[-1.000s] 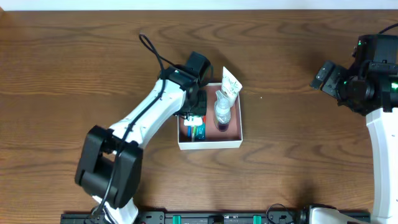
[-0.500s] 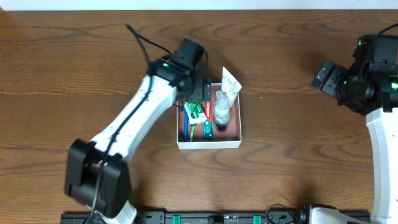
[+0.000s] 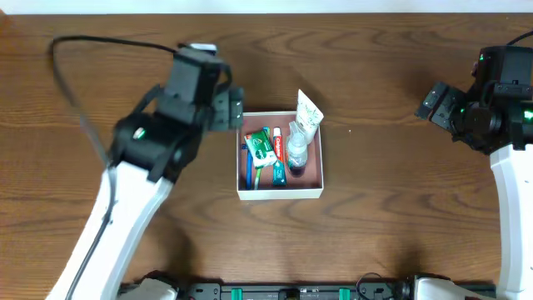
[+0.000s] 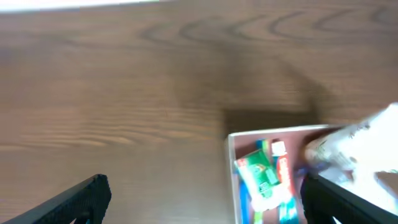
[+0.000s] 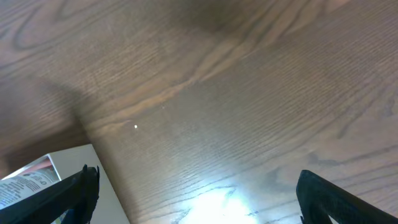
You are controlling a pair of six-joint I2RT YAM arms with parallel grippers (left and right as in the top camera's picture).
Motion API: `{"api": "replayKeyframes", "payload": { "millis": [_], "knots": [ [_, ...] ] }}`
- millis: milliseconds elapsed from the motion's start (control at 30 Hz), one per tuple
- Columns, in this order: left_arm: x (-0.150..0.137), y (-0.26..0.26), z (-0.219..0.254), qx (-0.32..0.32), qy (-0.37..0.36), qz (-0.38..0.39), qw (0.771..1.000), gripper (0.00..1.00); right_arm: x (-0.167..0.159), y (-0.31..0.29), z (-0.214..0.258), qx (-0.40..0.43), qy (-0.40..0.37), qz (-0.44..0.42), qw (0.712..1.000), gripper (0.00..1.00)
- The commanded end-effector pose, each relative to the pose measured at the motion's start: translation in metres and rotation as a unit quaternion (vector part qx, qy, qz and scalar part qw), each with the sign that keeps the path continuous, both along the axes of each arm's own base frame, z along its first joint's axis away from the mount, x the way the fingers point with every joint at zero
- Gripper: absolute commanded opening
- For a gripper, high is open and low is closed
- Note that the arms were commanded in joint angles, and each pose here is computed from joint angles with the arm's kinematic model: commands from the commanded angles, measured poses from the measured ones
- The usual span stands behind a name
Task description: Pack container
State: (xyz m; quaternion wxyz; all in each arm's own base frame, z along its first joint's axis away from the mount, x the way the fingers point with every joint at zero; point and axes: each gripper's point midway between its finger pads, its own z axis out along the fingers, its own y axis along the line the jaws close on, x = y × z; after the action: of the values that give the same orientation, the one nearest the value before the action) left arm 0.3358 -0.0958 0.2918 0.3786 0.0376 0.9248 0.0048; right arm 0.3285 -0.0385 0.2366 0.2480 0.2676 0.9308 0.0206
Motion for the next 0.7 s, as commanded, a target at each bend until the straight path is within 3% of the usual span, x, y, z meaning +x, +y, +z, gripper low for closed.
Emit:
{"api": "replayKeyframes", "payload": {
  "millis": [0,400,667],
  "knots": [
    [-0.019,0.029,0.026,0.069,-0.028,-0.001,0.997,0.98,0.000,-0.003,0.001,0.000,-0.001,-0.003,1.000,0.99],
    [-0.103,0.089,0.053,0.061,-0.058,0.052,0.995,0.98,0.000,-0.003,0.001,-0.001,-0.001,-0.003,1.000,0.99],
    [-0.108,0.100,0.011,0.068,-0.037,0.072,0.994,0.98,0.000,-0.003,0.001,0.000,-0.001,-0.003,1.000,0.99]
  ]
}}
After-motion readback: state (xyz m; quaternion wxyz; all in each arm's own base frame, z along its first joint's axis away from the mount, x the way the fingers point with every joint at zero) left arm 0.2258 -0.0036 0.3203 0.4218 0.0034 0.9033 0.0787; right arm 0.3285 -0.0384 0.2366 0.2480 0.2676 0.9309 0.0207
